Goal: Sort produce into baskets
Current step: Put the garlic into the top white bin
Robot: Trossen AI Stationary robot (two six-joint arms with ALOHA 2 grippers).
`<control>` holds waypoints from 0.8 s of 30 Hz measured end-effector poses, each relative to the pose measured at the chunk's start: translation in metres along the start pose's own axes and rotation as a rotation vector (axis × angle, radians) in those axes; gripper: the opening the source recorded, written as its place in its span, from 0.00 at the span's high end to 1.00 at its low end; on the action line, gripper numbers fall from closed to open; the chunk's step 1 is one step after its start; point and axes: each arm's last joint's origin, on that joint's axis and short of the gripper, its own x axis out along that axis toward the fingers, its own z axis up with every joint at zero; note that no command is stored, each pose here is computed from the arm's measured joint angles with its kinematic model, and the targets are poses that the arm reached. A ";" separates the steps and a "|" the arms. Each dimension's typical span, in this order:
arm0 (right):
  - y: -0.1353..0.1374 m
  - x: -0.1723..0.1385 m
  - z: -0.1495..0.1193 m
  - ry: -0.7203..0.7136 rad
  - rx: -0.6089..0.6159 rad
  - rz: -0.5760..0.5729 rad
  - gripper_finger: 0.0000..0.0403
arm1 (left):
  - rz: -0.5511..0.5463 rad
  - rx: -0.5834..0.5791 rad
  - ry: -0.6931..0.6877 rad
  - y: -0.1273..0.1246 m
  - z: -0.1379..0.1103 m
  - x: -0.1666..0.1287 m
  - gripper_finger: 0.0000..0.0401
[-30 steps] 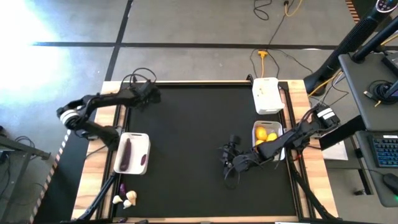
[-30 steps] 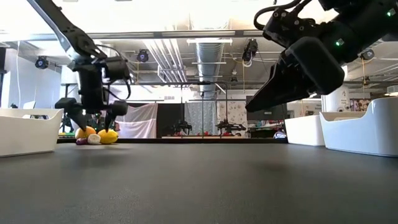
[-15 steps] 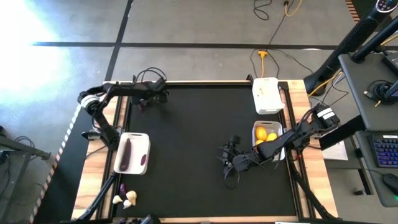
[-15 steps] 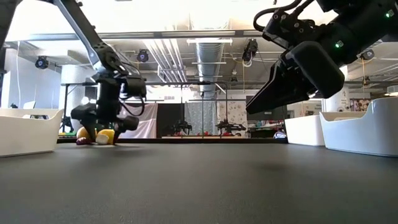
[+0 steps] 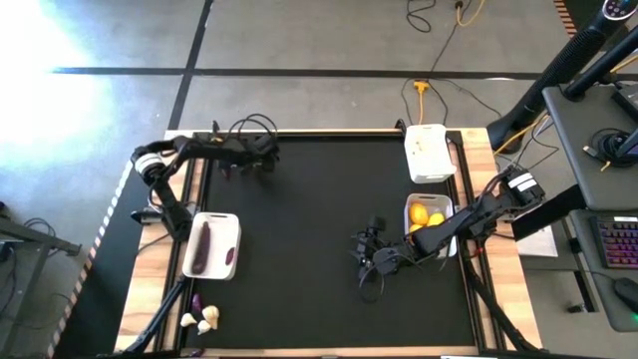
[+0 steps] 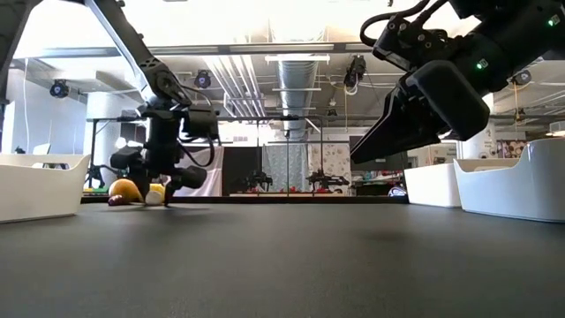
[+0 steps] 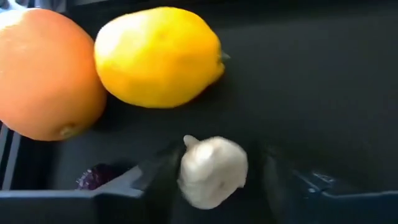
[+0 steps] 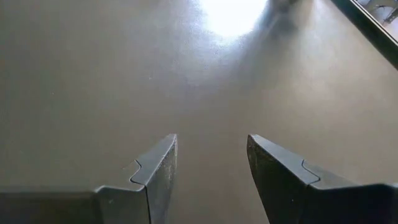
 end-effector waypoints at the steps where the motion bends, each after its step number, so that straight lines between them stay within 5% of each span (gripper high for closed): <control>1: 0.000 0.000 0.000 0.001 0.000 -0.001 0.54 | -0.002 0.010 -0.001 -0.001 -0.003 -0.001 0.56; 8: 0.001 0.003 -0.003 0.014 -0.012 -0.003 0.54 | -0.003 0.065 -0.026 -0.006 -0.012 -0.006 0.73; 14: 0.001 0.003 -0.003 0.013 -0.013 -0.003 0.54 | -0.054 0.146 -0.065 -0.019 -0.024 -0.016 0.75; 24: 0.001 0.003 -0.004 0.018 -0.018 -0.004 0.54 | -0.404 0.289 -0.144 -0.066 -0.067 -0.059 0.74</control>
